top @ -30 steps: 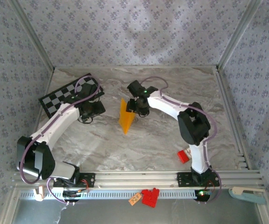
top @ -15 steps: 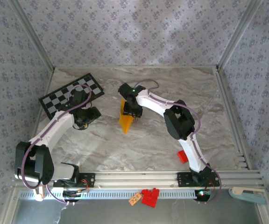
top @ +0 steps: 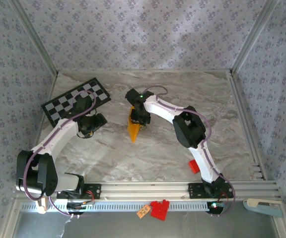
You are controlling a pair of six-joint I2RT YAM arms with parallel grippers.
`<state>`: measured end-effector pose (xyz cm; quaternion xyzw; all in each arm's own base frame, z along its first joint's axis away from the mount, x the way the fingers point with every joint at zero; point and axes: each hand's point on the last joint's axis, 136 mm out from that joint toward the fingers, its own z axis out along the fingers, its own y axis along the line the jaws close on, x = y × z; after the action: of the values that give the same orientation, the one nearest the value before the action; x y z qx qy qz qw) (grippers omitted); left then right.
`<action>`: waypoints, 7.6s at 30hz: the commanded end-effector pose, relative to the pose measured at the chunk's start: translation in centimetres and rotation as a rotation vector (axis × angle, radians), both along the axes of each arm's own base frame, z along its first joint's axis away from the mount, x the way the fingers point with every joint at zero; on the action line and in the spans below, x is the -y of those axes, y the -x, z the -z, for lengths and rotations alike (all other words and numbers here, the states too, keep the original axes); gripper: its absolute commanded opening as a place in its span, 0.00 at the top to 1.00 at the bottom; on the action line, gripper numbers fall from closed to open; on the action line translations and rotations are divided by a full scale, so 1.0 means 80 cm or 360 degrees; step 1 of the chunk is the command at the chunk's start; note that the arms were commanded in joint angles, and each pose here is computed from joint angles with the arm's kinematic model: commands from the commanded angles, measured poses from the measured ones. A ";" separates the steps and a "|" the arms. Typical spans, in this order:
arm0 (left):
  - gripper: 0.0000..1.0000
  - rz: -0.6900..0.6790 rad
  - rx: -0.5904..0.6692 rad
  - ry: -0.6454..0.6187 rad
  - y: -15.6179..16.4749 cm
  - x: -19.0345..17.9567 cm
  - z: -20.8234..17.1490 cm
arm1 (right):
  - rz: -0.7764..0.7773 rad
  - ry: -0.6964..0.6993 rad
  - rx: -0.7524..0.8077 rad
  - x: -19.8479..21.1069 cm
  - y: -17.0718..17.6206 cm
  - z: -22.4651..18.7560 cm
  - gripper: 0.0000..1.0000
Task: Fold a paper plane with a square sheet of paper (pick it up from the middle)
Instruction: Fold the wing for the fifth time at the center of the table.
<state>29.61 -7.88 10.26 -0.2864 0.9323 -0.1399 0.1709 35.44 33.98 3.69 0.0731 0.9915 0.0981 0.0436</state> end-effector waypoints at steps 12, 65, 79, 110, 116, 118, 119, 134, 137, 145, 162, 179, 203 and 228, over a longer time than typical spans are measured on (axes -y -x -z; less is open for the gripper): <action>0.21 0.0049 0.0063 0.0186 -0.011 0.021 -0.004 | -0.0101 -0.0459 0.0154 -0.004 -0.016 -0.055 0.83; 0.79 0.0762 -0.0045 0.0536 -0.036 0.232 0.067 | -0.0252 -0.0929 0.0034 0.007 -0.006 0.003 0.70; 0.78 0.0819 -0.0057 0.0567 -0.035 0.249 0.069 | -0.0085 -0.0826 0.0080 0.055 -0.005 -0.022 0.55; 0.78 0.0815 -0.0195 0.0464 -0.029 0.249 0.107 | -0.0097 -0.1035 0.0256 0.082 -0.006 -0.015 0.51; 0.78 0.0820 -0.0194 0.0456 -0.029 0.248 0.107 | -0.0129 -0.1071 0.0202 0.072 -0.006 -0.014 0.58; 0.78 0.0819 -0.0195 0.0450 -0.029 0.247 0.108 | -0.0147 -0.1094 0.0200 0.068 -0.008 -0.017 0.61; 0.78 0.0821 -0.0194 0.0447 -0.028 0.247 0.107 | -0.0151 -0.1101 0.0201 0.067 -0.009 -0.019 0.63; 0.60 0.0812 0.0205 0.0212 -0.052 0.211 0.022 | 0.0071 -0.1007 0.0407 0.071 -0.040 -0.058 0.97; 0.45 0.0897 0.0403 0.0262 -0.053 0.219 -0.004 | 0.0192 -0.0967 0.0469 0.076 -0.048 -0.071 0.97; 0.29 0.1237 0.0806 0.0099 -0.050 0.241 -0.039 | 0.0603 -0.0896 0.0382 0.088 -0.047 -0.071 0.98; 0.31 0.1886 0.1031 -0.0116 -0.030 0.300 0.026 | 0.0875 -0.0711 0.0052 0.099 -0.014 -0.043 0.98; 0.49 0.1970 0.0958 -0.0104 -0.026 0.306 0.079 | 0.0866 -0.0725 -0.0135 0.086 -0.007 -0.026 0.86; 0.55 0.2050 0.0877 -0.0147 -0.016 0.298 0.093 | 0.0700 -0.0614 -0.0292 0.124 -0.019 -0.006 0.60; 0.46 0.2155 0.1029 -0.0576 -0.012 0.308 0.066 | 0.0933 -0.0653 -0.0211 0.132 -0.003 -0.026 0.98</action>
<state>30.39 -32.94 4.58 0.4137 0.8236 -0.1755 0.3459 35.69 23.52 5.18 0.3400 0.8997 0.2728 -0.0207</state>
